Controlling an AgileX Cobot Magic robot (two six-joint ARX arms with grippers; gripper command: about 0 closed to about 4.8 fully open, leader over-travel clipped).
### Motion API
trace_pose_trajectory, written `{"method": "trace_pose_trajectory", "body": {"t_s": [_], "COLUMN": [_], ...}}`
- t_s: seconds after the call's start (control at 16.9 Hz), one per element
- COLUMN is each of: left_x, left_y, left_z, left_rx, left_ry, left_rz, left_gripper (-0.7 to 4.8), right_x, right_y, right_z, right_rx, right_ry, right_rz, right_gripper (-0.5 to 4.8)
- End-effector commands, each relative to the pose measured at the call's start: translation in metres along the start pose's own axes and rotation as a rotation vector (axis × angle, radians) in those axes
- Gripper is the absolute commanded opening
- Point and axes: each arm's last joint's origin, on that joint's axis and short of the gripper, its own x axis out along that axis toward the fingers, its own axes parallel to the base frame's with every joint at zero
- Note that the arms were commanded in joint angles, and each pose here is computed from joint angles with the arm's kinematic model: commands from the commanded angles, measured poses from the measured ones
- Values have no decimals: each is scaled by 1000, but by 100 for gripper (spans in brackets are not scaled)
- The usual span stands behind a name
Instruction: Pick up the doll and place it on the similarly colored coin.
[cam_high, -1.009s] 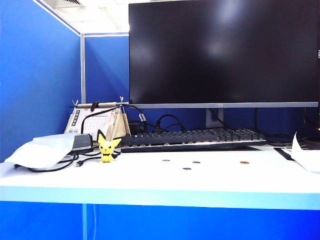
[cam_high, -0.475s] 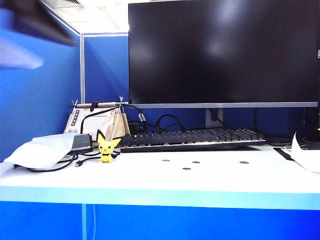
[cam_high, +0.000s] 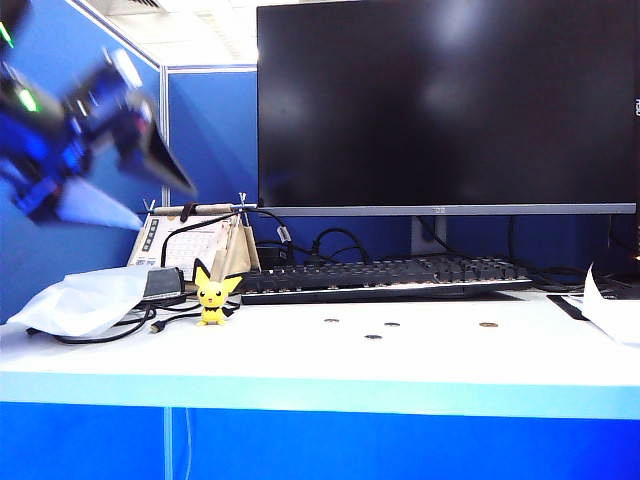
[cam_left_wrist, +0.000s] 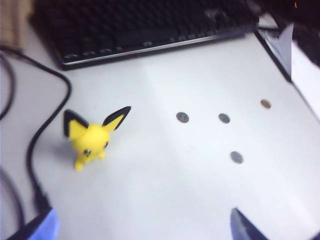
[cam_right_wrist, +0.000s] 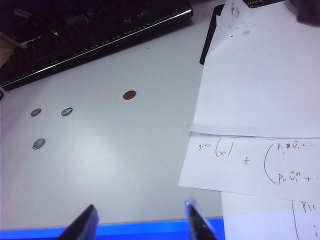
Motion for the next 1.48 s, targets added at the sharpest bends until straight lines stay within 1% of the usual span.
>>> {"method": "trace_pose_trajectory", "body": {"t_s": [0.06,0.12,0.18,0.24,0.3,0.36,0.42,0.47,0.53,0.59,0.71,0.83,0.89,0.95,1.01,1.13,1.19,1.31,1.42,1.48], "left_x": [19,24,27,28,31,31,30,27,23,25,37,48,57,63,67,72,76,83,91,96], "left_y": [9,11,15,22,36,58,68,89,104,117,122,118,112,107,105,105,109,114,113,117], "left_z": [-4,-7,-9,-11,-12,-12,-12,-12,-11,-10,-10,-17,-24,-29,-32,-39,-45,-50,-46,-37], "left_rx": [228,285,318,335,350,299,273,230,209,205,228,216,240,285,308,308,299,307,325,340], "left_ry": [-53,-55,-59,-72,-102,-102,-104,-116,-135,-147,-144,-114,-83,-68,-60,-45,-36,-30,-41,-61], "left_rz": [-62,-79,-77,-70,-54,-19,-11,-3,-3,-48,-141,-189,-218,-244,-262,-270,-269,-273,-289,-286], "left_gripper": [479,479,479,479,479,479,479,479,479,479,479,479,479,479,479,479,479,479,479,479], "right_x": [0,0,0,0,0,0,0,0,0,0,0,0,0,0,0,0,0,0,0,0], "right_y": [0,-1,-1,0,-1,0,0,0,-1,0,0,0,0,0,0,0,0,0,0,0], "right_z": [-1,-1,-1,-1,-1,-1,-1,-1,-1,-1,-1,-1,-1,-1,-1,-1,-1,-1,-1,-1], "right_rx": [-3,-3,-3,-3,-3,-3,-3,-3,-3,-3,-2,-2,-2,-2,-2,-2,-2,-2,-2,-2], "right_ry": [10,10,11,10,10,11,11,10,10,9,6,6,6,6,6,6,6,6,6,6], "right_rz": [-6,-7,-6,-6,-7,-5,-5,-6,-9,-3,-5,-4,-4,-4,-4,-4,-4,-4,-4,-4], "right_gripper": [232,232,232,232,232,232,232,232,232,232,232,232,232,232,232,232,232,232,232,232]}}
